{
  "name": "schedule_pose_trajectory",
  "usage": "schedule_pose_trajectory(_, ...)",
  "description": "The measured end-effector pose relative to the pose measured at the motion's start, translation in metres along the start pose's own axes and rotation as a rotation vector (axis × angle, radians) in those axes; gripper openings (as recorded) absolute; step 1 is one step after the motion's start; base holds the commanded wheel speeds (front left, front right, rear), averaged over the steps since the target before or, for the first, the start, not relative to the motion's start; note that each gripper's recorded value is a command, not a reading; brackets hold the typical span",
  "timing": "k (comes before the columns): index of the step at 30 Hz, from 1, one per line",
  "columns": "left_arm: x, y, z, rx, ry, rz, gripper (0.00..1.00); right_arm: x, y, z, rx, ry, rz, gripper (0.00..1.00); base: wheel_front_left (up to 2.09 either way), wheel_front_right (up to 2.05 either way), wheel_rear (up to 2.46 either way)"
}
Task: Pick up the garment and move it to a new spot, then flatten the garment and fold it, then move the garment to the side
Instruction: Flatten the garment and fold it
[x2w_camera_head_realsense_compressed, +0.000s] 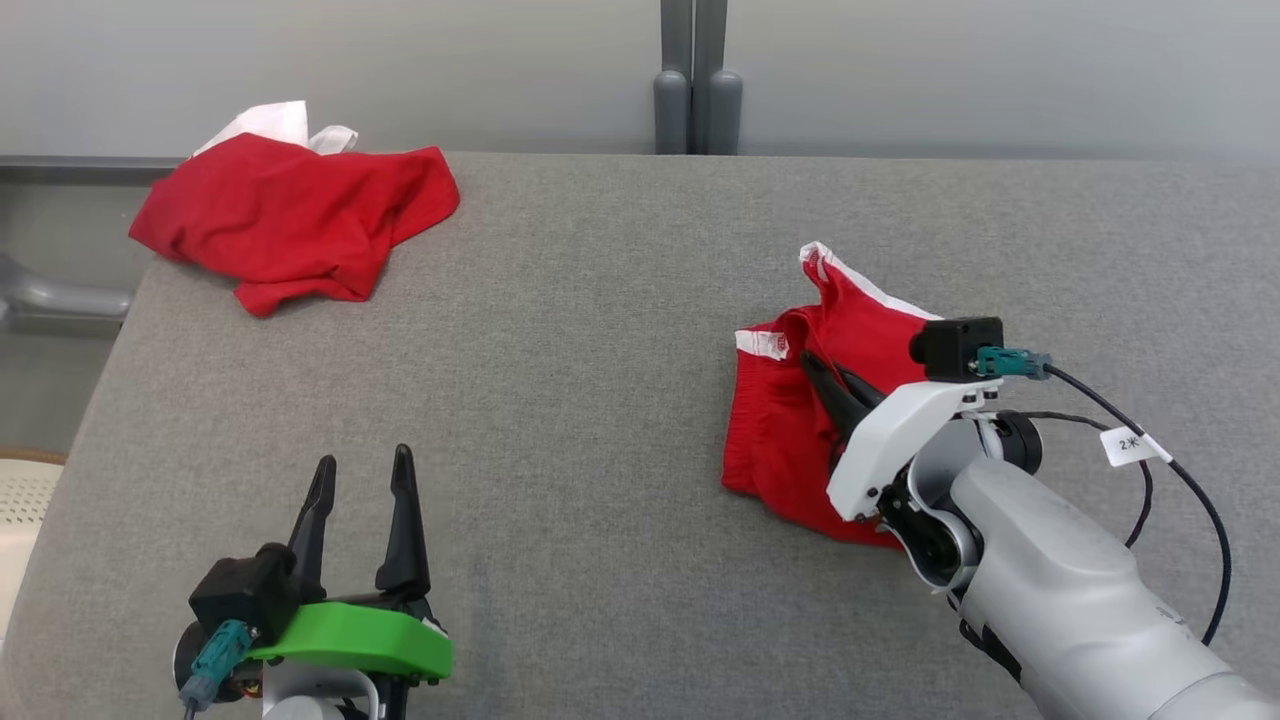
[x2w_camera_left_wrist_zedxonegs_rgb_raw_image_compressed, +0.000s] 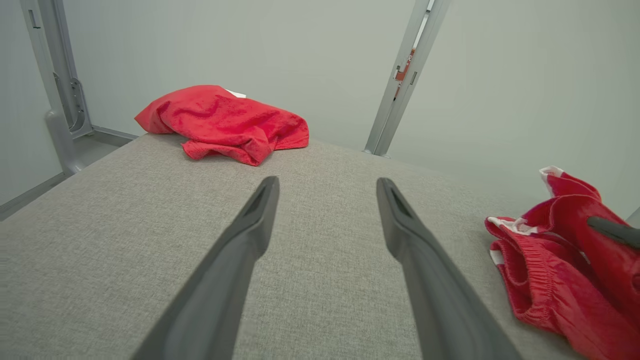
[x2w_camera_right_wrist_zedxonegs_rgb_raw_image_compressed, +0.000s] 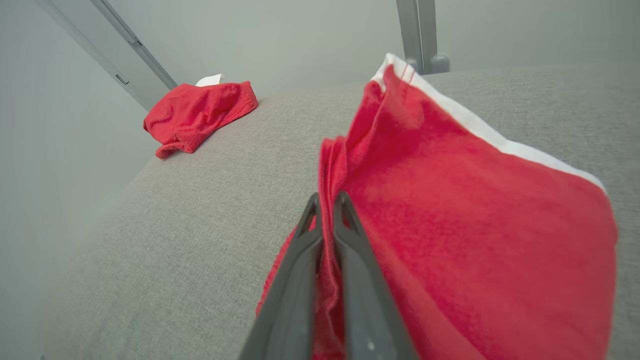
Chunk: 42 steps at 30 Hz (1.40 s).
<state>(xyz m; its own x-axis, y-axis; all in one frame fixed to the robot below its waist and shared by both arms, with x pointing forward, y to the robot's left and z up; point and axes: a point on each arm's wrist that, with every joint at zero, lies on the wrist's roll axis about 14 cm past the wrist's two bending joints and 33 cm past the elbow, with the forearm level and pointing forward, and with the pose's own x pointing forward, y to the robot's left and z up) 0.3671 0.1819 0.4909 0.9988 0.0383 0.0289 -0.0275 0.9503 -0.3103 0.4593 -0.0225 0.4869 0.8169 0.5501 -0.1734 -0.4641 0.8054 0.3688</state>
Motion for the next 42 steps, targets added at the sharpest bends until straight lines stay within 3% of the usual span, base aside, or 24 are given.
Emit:
schedule_pose_trajectory(9,-0.002,0.012,-0.004,-0.005,0.013,0.039,1.00,0.017,0.013,-0.026,0.002,0.062,0.023,0.00,0.00,0.00,0.00)
schedule_pose_trajectory(10,-0.001,0.011,-0.005,-0.008,0.015,0.037,1.00,0.018,0.014,-0.028,0.001,0.068,0.026,0.20,0.00,0.00,0.00)
schedule_pose_trajectory(11,-0.001,0.010,-0.005,-0.009,0.017,0.037,1.00,0.018,0.015,-0.030,0.000,0.073,0.026,0.48,0.00,0.00,0.00)
schedule_pose_trajectory(12,0.000,0.009,-0.006,-0.012,0.018,0.033,1.00,0.018,0.015,-0.031,0.001,0.074,0.026,1.00,0.00,0.00,0.00)
schedule_pose_trajectory(25,0.010,-0.010,-0.009,-0.026,0.026,-0.018,1.00,0.012,0.048,-0.023,-0.006,0.001,0.130,1.00,0.00,0.00,0.00)
schedule_pose_trajectory(31,0.012,-0.023,-0.009,-0.032,0.023,-0.054,1.00,0.001,0.016,0.008,-0.005,-0.112,0.063,1.00,0.00,0.00,0.00)
schedule_pose_trajectory(36,0.013,-0.034,-0.011,-0.049,0.030,-0.082,1.00,-0.016,-0.030,0.032,-0.009,-0.199,-0.059,1.00,0.00,0.00,0.00)
schedule_pose_trajectory(40,0.013,-0.038,-0.015,-0.052,0.040,-0.091,1.00,-0.030,-0.054,0.027,-0.046,-0.210,-0.130,1.00,0.00,0.00,0.00)
schedule_pose_trajectory(41,0.013,-0.038,-0.015,-0.054,0.042,-0.092,1.00,-0.033,-0.057,0.024,-0.064,-0.203,-0.140,0.93,0.00,0.00,0.00)
schedule_pose_trajectory(42,0.013,-0.039,-0.016,-0.055,0.044,-0.093,1.00,-0.034,-0.058,0.020,-0.078,-0.194,-0.143,0.57,0.00,0.00,0.00)
